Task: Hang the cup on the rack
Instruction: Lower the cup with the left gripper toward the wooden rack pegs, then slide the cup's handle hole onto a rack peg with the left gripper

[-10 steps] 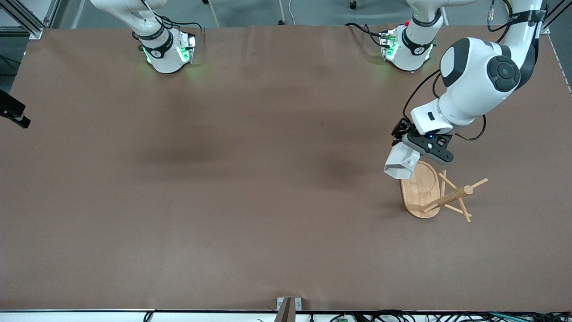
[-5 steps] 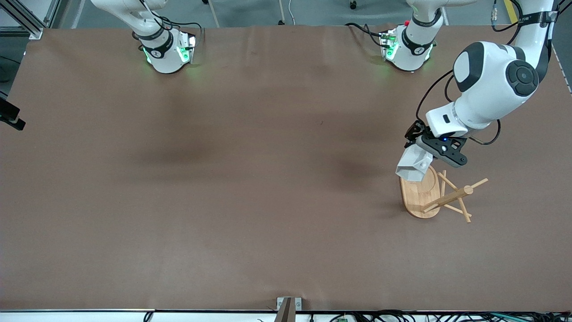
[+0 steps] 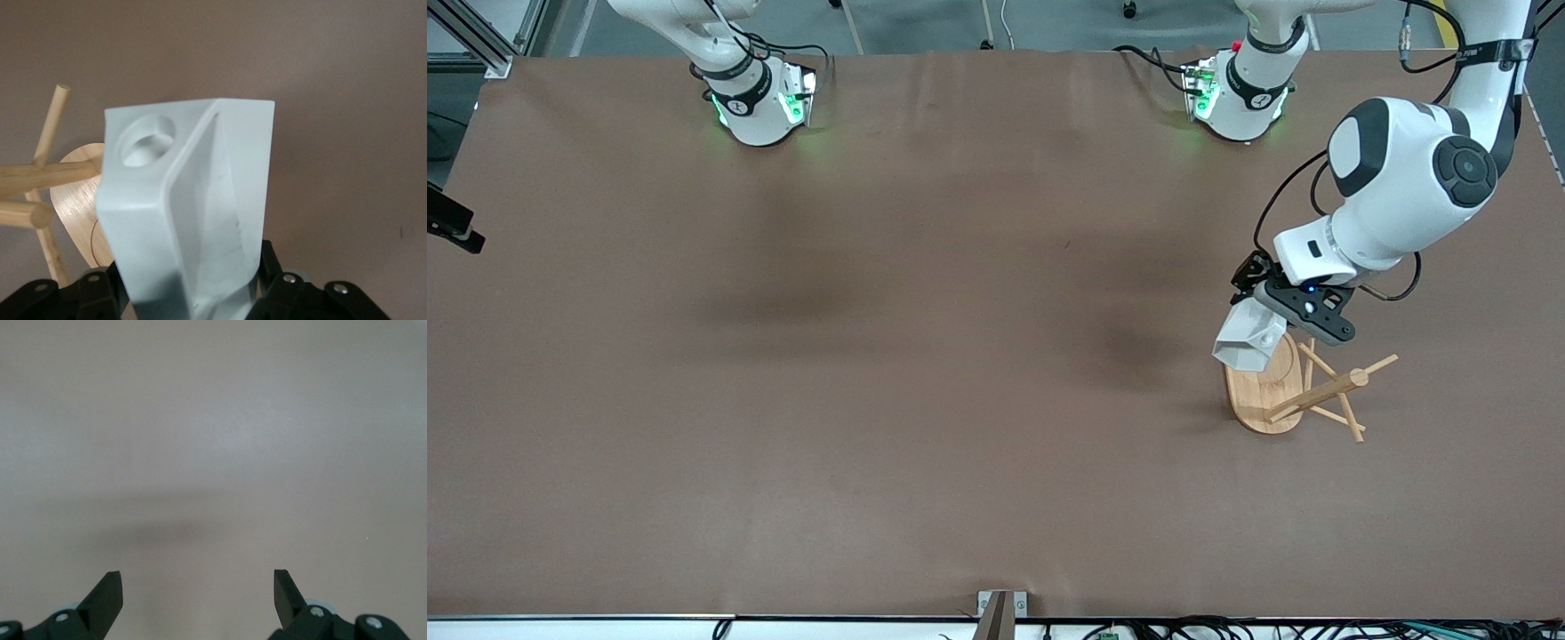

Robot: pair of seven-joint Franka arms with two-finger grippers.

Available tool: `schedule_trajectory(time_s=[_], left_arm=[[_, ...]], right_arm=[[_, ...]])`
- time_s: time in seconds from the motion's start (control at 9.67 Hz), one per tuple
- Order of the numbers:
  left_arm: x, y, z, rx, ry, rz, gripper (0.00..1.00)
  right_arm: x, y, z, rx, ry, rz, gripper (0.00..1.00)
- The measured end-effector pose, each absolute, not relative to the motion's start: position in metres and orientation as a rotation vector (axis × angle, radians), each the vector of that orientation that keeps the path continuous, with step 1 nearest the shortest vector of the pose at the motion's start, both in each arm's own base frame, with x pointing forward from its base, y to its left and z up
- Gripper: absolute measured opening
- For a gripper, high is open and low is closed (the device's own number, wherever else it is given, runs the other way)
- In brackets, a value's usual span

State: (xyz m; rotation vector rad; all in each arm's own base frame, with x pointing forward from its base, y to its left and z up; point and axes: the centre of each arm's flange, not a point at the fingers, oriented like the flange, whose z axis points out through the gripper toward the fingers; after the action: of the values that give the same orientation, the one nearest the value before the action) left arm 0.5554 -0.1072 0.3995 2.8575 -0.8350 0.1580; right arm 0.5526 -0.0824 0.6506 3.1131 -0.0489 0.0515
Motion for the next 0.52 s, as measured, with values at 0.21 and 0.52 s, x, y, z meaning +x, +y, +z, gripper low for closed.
schedule_trajectory(time_s=[0.21, 0.52], left_arm=[[0.563, -0.098, 0.401, 2.856, -0.843, 0.172, 0.74], [0.566, -0.086, 0.402, 2.858, -0.851, 0.183, 0.74]], right_arm=[[0.551, -0.080, 0.651, 3.115, -0.031, 0.042, 1.00], [0.548, -0.084, 0.648, 3.139, -0.005, 0.024, 1.00]])
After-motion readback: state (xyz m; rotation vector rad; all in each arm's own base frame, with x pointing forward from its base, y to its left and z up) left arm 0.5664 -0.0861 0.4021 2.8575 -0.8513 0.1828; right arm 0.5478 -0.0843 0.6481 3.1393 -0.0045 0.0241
